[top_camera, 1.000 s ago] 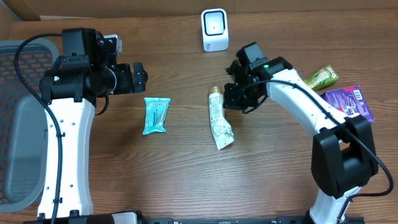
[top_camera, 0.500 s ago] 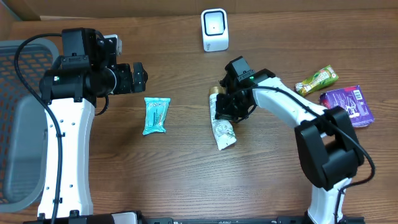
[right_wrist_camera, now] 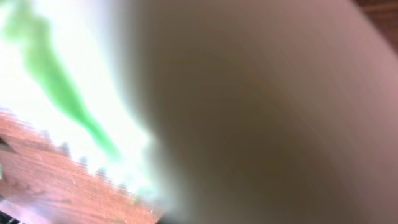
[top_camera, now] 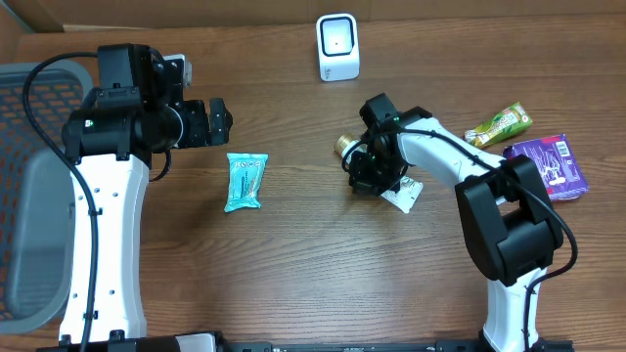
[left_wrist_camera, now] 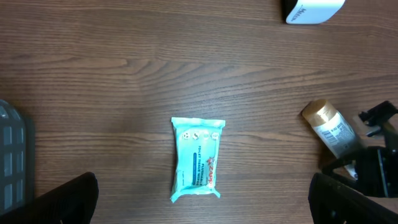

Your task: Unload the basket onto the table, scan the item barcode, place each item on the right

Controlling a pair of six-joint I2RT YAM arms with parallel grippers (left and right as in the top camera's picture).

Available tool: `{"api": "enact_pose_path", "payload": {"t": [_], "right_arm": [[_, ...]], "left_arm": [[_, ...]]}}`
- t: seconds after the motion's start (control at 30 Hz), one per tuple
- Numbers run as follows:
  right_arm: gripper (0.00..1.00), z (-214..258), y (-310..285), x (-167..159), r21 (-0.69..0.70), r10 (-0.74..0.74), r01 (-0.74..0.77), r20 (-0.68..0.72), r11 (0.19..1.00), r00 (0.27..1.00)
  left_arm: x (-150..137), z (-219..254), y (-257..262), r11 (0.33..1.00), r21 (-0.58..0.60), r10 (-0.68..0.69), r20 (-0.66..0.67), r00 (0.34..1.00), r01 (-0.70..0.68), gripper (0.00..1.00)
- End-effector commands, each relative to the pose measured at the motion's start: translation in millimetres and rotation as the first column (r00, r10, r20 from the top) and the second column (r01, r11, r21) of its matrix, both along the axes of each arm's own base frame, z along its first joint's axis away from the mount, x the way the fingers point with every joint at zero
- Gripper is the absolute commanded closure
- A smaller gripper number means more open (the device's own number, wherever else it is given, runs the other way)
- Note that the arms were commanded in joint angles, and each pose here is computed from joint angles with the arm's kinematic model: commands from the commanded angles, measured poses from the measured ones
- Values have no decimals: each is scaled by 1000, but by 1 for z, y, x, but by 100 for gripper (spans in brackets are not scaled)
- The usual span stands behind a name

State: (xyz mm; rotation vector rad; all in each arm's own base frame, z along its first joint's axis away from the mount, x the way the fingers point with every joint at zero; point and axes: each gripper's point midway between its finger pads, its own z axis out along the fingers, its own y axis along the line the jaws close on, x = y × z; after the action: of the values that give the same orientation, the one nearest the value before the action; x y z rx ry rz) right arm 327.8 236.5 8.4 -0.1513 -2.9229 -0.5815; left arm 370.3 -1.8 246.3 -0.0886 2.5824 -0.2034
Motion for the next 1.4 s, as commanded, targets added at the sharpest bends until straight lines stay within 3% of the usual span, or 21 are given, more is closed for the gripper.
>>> {"api": "enact_pose_path", "payload": {"t": [0.0,0.1,0.13,0.17,0.23,0.27,0.3,0.5,0.77,1.17,1.37], "right_arm": [[96,70,10,28,62,94,-110,210,992,973],[93,105,3,31,49,183,-208,307,977,934],[84,116,-5,33,24,209,-230,334,973,919],[71,122,-12,33,4,240,-258,356,966,903],[31,130,-30,34,-47,319,-327,391,944,863],[6,128,-39,35,-75,352,-353,396,933,848],[0,127,-47,37,-97,376,-369,396,924,838],[0,96,-73,40,-132,434,-417,390,899,812],[4,57,-80,7,-143,612,-604,342,784,713],[8,22,-80,15,-178,604,-590,413,788,682],[18,16,-83,12,-188,608,-588,400,787,686]], "left_arm": [[3,6,-4,999,8,-32,18,999,32,1],[3,6,-4,999,8,-32,18,999,32,0],[3,6,-4,999,8,-32,18,999,32,1],[3,6,-4,999,8,-32,18,999,32,0],[3,6,-4,999,8,-32,18,999,32,0],[3,6,-4,999,8,-32,18,999,32,1],[3,6,-4,999,8,-32,18,999,32,1],[3,6,-4,999,8,-32,18,999,32,0],[3,6,-4,999,8,-32,18,999,32,0],[3,6,-4,999,8,-32,18,999,32,0],[3,6,-4,999,8,-32,18,999,32,0]]}}
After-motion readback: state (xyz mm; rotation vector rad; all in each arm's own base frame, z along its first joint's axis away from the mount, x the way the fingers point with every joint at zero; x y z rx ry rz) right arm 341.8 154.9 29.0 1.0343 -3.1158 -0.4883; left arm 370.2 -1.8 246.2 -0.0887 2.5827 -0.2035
